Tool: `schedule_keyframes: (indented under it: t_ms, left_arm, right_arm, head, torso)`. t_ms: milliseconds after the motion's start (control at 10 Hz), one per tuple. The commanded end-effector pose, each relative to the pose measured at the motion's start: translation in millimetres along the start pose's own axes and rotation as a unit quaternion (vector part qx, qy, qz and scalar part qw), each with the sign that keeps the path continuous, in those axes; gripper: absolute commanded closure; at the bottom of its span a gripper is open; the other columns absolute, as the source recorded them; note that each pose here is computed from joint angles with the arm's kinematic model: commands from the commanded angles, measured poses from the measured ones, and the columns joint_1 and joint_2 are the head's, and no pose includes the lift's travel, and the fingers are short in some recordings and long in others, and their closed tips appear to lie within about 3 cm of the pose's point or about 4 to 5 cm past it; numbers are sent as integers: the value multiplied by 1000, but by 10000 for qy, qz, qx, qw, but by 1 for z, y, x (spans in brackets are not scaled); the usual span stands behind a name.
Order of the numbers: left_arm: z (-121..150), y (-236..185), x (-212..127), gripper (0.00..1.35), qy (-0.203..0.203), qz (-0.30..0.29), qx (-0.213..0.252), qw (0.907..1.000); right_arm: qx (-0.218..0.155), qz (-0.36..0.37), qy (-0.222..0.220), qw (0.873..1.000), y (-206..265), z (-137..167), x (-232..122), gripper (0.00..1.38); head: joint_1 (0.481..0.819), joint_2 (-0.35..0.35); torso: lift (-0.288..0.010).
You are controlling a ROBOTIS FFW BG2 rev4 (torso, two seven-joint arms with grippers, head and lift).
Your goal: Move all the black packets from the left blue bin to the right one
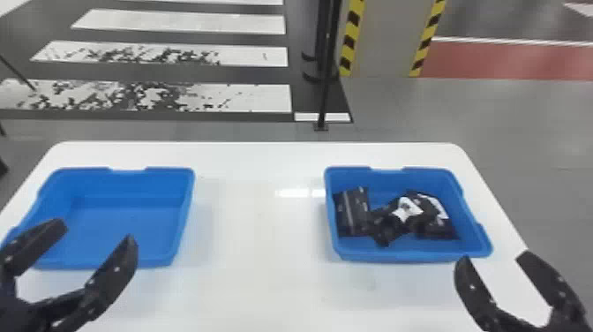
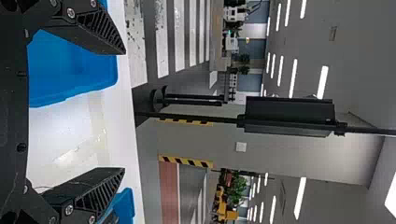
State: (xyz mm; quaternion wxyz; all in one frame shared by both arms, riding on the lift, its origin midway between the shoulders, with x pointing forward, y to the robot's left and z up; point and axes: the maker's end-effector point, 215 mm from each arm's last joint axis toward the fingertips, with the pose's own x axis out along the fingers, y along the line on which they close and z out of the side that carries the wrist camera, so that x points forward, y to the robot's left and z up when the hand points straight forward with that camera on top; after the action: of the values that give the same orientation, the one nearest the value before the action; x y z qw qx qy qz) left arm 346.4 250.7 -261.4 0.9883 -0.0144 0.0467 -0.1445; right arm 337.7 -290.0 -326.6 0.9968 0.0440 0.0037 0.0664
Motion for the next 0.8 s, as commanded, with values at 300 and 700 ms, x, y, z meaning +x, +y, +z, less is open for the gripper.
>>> schedule_keyframes:
  t_ms: [300, 700]
  left_arm:
    - [-1, 0, 1, 154, 10, -3, -12, 10000]
    - [-6, 0, -1, 154, 52, -10, -93, 9999]
  right_arm:
    - [49, -3, 4, 10000, 0, -2, 0, 147]
    - [77, -8, -6, 10000, 0, -2, 0, 148]
  head:
    - [695, -68]
    - [695, -68]
  torso:
    - [-139]
    - [-139]
